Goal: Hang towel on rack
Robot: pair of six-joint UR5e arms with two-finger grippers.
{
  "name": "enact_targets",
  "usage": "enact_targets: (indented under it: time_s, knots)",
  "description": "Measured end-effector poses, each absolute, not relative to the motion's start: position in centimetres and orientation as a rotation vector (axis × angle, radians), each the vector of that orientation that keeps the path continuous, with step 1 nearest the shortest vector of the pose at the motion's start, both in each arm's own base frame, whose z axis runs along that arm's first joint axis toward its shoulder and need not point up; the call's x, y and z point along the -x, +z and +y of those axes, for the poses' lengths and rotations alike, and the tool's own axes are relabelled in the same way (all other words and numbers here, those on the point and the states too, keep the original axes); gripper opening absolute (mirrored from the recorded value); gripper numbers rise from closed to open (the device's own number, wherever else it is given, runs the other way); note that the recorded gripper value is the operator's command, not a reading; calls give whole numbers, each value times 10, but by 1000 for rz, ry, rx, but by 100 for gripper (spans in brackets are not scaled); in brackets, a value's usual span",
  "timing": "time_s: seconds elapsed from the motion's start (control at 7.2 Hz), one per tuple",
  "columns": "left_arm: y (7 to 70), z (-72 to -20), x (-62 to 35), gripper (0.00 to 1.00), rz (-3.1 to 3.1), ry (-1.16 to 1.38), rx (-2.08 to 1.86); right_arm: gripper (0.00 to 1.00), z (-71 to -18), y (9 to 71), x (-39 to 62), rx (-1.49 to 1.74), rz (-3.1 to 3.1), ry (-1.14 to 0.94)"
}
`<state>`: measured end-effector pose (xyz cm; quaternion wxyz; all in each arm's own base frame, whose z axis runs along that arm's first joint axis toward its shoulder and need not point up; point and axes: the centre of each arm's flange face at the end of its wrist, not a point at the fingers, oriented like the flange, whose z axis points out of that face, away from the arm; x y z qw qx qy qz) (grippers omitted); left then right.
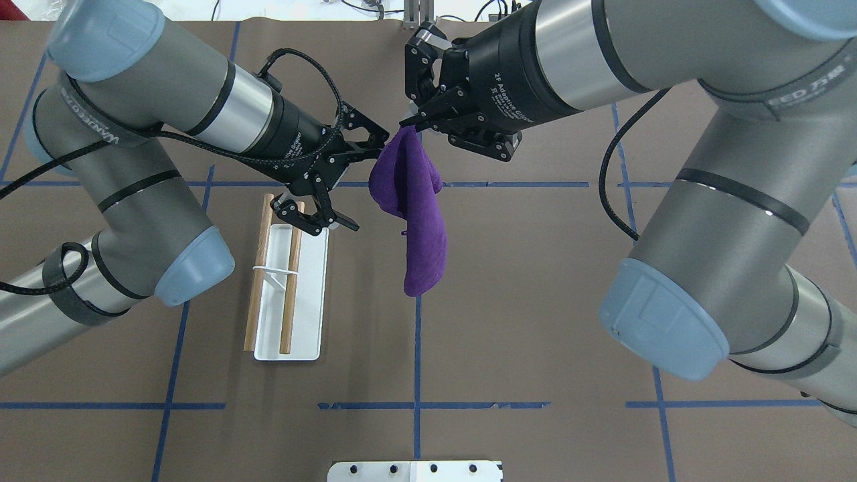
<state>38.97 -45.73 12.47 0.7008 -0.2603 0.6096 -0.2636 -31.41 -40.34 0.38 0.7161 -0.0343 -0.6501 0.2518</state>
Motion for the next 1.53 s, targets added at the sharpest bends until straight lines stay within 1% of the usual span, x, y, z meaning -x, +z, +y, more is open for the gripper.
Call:
enact_targets:
  time_s: [0.14, 0.42, 0.56, 0.83, 0.97, 1.25, 1.53]
  knots:
    - [123, -457, -390, 74, 1364, -582, 578, 0, -401, 2, 313, 76, -1445, 554]
    - [123, -458, -390, 8, 1377, -573, 573, 0, -398, -1, 310, 74, -1455, 547]
    - [123, -458, -390, 0, 1380, -571, 572, 0, -396, -2, 308, 72, -1460, 544]
    - [121, -456, -388, 0, 1391, -559, 563, 0, -392, -3, 306, 72, -1466, 537]
    - [120, -455, -386, 0, 1404, -548, 555, 99, -391, -2, 307, 74, -1464, 534]
    - [117, -453, -380, 0, 1437, -541, 516, 100, -390, 11, 314, 84, -1445, 530]
    - [130, -457, -376, 0, 1447, -537, 453, 100, -393, 53, 319, 63, -1440, 504]
